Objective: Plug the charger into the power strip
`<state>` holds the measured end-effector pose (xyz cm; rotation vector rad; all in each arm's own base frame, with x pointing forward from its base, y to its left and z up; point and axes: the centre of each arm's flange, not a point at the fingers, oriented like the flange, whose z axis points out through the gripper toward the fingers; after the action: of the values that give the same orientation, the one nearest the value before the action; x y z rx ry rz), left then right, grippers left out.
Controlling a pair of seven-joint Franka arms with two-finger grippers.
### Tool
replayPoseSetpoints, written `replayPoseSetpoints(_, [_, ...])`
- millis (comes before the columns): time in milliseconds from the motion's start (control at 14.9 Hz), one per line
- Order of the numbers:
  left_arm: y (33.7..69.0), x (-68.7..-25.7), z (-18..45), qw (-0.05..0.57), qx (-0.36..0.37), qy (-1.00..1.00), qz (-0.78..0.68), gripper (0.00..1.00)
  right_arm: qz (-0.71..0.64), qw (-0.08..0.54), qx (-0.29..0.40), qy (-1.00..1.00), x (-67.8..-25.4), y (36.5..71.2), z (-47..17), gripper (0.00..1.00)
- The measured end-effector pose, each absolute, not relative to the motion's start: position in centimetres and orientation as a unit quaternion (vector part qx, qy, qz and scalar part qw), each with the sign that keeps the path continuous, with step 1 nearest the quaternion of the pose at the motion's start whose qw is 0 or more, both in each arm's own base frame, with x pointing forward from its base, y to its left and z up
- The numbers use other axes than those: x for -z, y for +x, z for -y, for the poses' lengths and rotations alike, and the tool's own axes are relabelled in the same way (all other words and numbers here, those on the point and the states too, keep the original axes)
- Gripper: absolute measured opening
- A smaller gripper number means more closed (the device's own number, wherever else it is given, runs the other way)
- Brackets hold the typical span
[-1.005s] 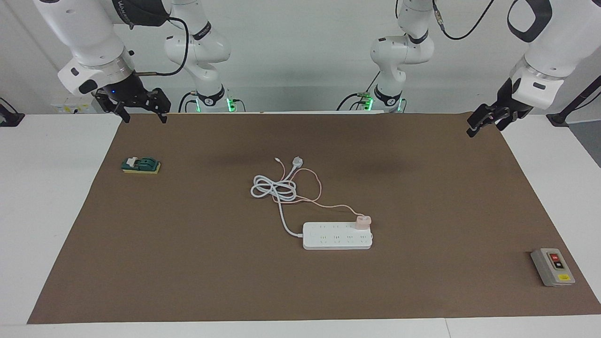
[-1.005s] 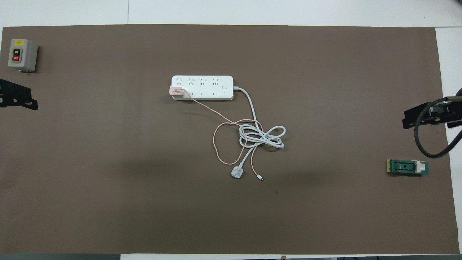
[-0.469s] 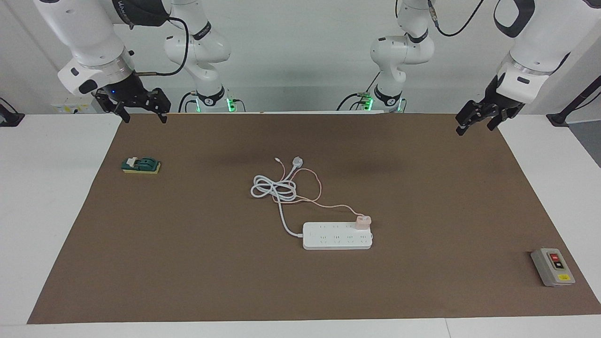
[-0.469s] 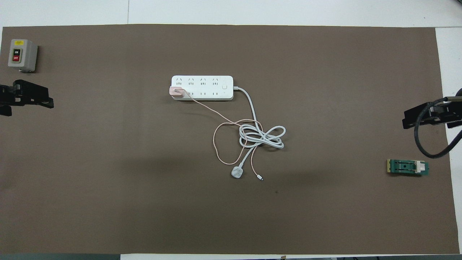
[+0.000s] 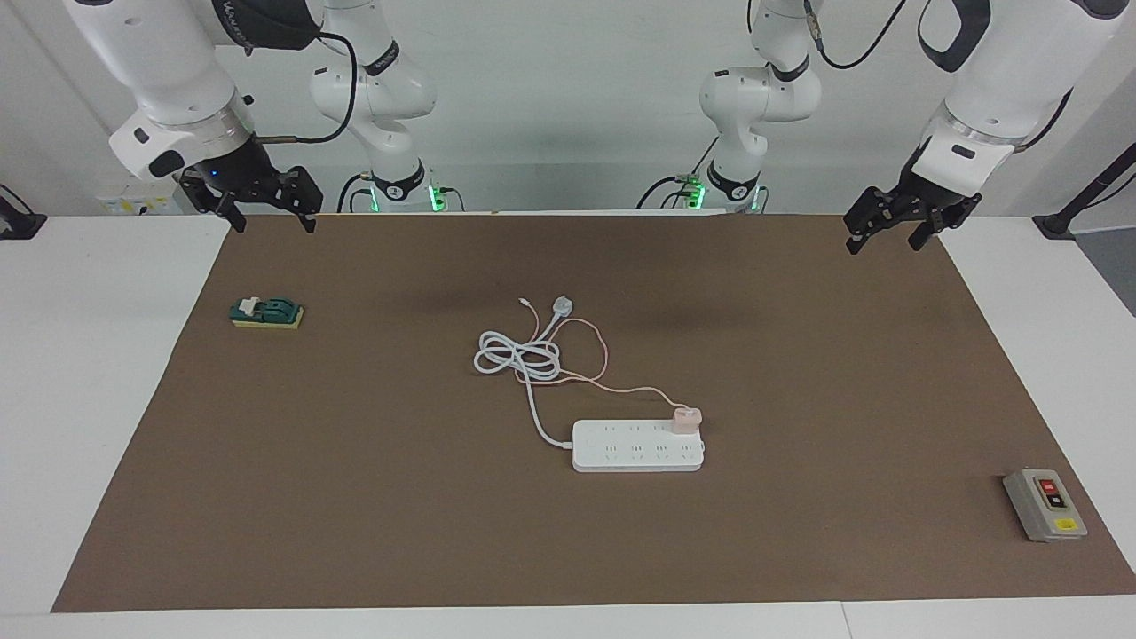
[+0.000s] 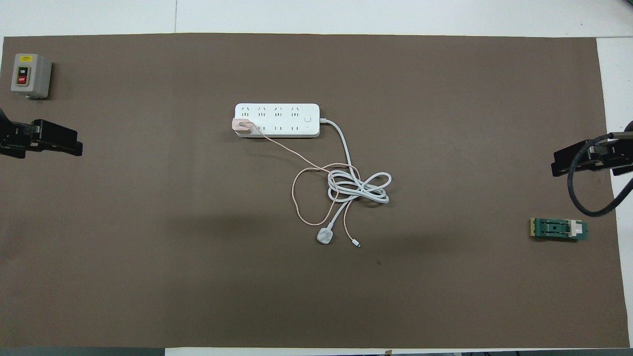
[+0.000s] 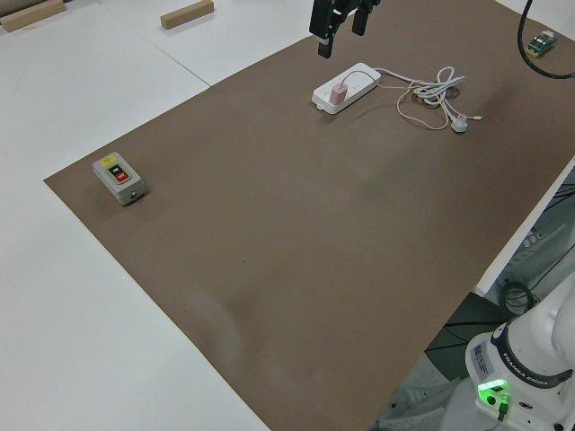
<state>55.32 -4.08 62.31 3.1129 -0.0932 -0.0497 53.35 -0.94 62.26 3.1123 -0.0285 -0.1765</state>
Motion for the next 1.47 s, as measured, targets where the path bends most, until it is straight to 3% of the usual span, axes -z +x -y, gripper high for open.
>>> replayPoseSetpoints(1475, [54.9,-60.7,4.1,0.013,0.047,0.997,0.055,1.0,0.009,0.012,0.057,0.998,-62.3,53.3,0.9,1.0])
